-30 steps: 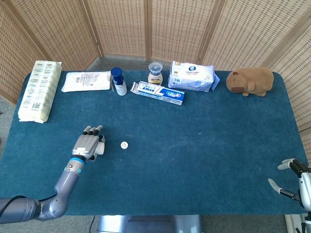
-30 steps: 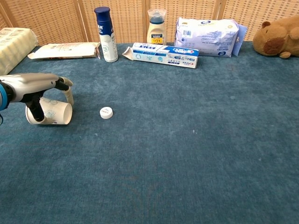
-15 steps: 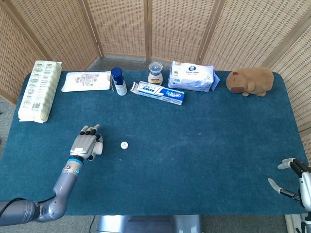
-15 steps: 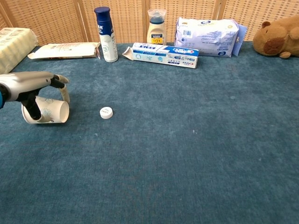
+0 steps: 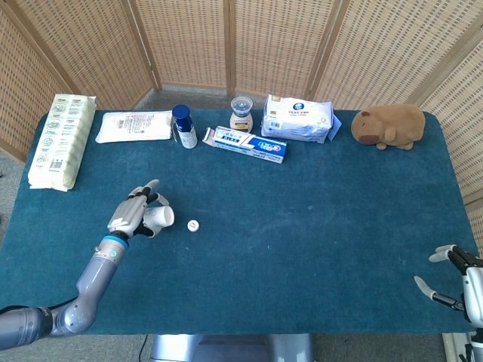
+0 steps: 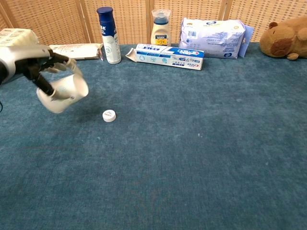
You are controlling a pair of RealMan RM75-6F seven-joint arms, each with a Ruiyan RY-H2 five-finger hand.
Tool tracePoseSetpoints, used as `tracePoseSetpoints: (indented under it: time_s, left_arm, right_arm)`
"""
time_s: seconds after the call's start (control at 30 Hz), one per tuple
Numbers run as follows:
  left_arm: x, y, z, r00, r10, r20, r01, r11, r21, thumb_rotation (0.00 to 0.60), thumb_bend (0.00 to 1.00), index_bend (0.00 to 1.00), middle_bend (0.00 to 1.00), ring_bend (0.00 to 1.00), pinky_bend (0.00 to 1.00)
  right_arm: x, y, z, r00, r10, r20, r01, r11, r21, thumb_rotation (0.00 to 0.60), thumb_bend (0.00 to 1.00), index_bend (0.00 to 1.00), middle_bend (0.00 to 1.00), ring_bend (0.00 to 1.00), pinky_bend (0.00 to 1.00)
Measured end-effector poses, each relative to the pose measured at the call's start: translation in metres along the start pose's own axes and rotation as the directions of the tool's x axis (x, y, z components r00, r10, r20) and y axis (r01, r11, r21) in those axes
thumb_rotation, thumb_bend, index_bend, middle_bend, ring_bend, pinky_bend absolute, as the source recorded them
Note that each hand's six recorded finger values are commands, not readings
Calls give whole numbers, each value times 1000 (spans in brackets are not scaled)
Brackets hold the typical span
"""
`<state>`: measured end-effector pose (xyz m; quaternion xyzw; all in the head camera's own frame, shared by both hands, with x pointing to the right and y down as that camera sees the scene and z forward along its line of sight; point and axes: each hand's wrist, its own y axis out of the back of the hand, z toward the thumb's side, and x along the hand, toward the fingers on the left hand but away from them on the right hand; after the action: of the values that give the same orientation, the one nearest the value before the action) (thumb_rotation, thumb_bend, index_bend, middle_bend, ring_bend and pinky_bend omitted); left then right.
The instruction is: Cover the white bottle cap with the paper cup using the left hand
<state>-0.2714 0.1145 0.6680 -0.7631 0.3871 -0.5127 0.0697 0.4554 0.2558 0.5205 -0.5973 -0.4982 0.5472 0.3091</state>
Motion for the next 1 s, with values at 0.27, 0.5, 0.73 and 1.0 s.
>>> tracePoseSetpoints:
  time_s: [0.27,0.5,0.73,1.0]
  left_arm:
    - [12,-3,9,993,-109,37,115,899,-422,600,294,459,17,0,1]
    - [21,-10,12,989,-133,69,149,840,-522,600,282,459,17,0,1]
    - [29,-27,26,983,-124,134,176,842,-510,600,272,459,17,0,1]
    - [36,-42,37,978,-117,171,187,853,-488,600,270,459,17,0,2]
  right_arm:
    - [-1,1,-2,1000,-2,4,2,1000,0,409,260,442,375,408,414]
    - [-2,-1,-2,1000,2,5,-2,1000,-2,412,260,442,374,408,414]
    - [-1,2,-4,1000,-3,12,3,1000,-1,408,260,442,374,407,414]
    - [0,4,-8,1000,-8,20,8,1000,-2,403,260,442,374,408,414]
